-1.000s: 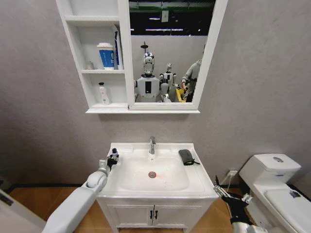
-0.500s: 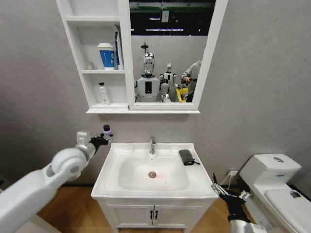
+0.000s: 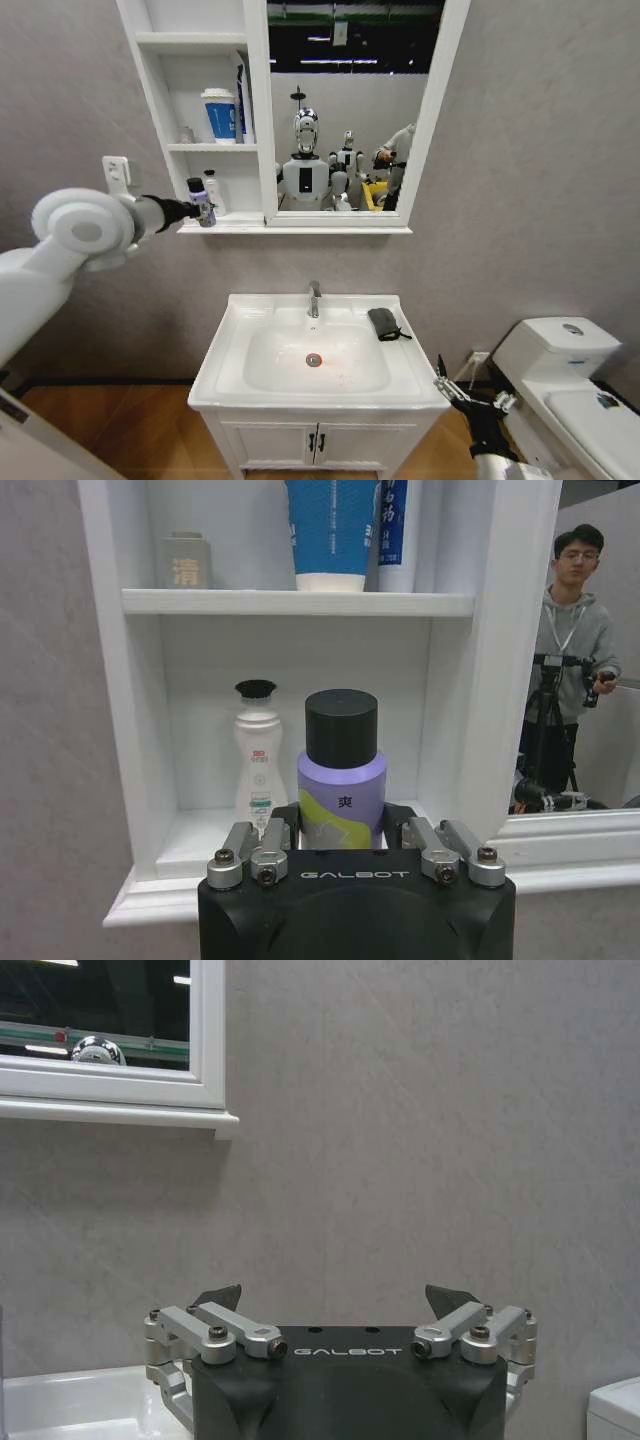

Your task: Move facial cleanser and shampoo from washbasin to cabinet, then wipe washbasin with towel.

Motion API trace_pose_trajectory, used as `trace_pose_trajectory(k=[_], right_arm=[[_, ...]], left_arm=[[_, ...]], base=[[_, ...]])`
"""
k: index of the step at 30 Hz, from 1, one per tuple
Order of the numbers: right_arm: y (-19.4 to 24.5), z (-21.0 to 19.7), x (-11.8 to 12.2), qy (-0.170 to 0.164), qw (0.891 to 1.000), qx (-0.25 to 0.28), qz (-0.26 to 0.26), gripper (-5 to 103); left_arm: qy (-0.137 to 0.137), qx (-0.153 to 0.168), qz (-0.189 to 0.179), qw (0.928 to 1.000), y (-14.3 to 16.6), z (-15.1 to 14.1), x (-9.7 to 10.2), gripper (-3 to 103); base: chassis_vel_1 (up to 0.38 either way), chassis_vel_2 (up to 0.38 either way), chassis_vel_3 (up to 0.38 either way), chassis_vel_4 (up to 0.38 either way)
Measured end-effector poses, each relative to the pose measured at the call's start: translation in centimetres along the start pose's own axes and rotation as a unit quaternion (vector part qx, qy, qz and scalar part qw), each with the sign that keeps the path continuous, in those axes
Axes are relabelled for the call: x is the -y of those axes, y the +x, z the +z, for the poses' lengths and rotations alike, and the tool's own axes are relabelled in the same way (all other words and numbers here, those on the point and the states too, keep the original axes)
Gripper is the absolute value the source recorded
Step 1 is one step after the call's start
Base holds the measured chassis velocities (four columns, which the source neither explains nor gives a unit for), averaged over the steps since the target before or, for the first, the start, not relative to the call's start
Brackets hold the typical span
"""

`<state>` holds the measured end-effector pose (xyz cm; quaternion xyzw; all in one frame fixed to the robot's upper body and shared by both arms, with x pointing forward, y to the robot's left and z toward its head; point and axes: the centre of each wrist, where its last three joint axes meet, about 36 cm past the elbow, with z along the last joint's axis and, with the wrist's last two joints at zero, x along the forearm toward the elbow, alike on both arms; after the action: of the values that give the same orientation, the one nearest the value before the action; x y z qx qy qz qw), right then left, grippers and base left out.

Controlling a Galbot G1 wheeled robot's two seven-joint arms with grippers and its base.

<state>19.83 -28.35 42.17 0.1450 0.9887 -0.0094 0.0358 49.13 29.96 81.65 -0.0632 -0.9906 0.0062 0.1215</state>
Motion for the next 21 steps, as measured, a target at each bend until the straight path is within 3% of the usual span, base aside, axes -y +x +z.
trace_pose_trajectory(k=[5, 9, 12, 21], right_arm=[[-0.1, 0.2, 0.3, -0.003, 1.0, 0.001, 0.008, 100], [0.0, 0.4, 0.4, -0.005, 1.0, 0.0, 0.011, 100], [0.0, 1.0, 0.9, -0.005, 1.0, -0.002, 0.018, 100], [0.4, 2.2, 1.9, -0.008, 1.0, -0.009, 0.027, 100]], left_arm=[[-0.001, -0.019, -0.016, 0.9997, -4.7, -0.6, 0.5, 43], [0.0, -0.026, -0.022, 0.9994, -6.5, -0.5, 0.5, 43], [-0.016, -0.032, -0.027, 0.999, -9.5, -0.4, 1.0, 43], [-0.034, -0.023, -0.02, 0.999, -12.3, -2.2, 2.8, 43]], base=[[0.0, 0.0, 0.0, 0.0], [0.0, 0.0, 0.0, 0.0], [0.0, 0.0, 0.0, 0.0], [0.0, 0.0, 0.0, 0.0]])
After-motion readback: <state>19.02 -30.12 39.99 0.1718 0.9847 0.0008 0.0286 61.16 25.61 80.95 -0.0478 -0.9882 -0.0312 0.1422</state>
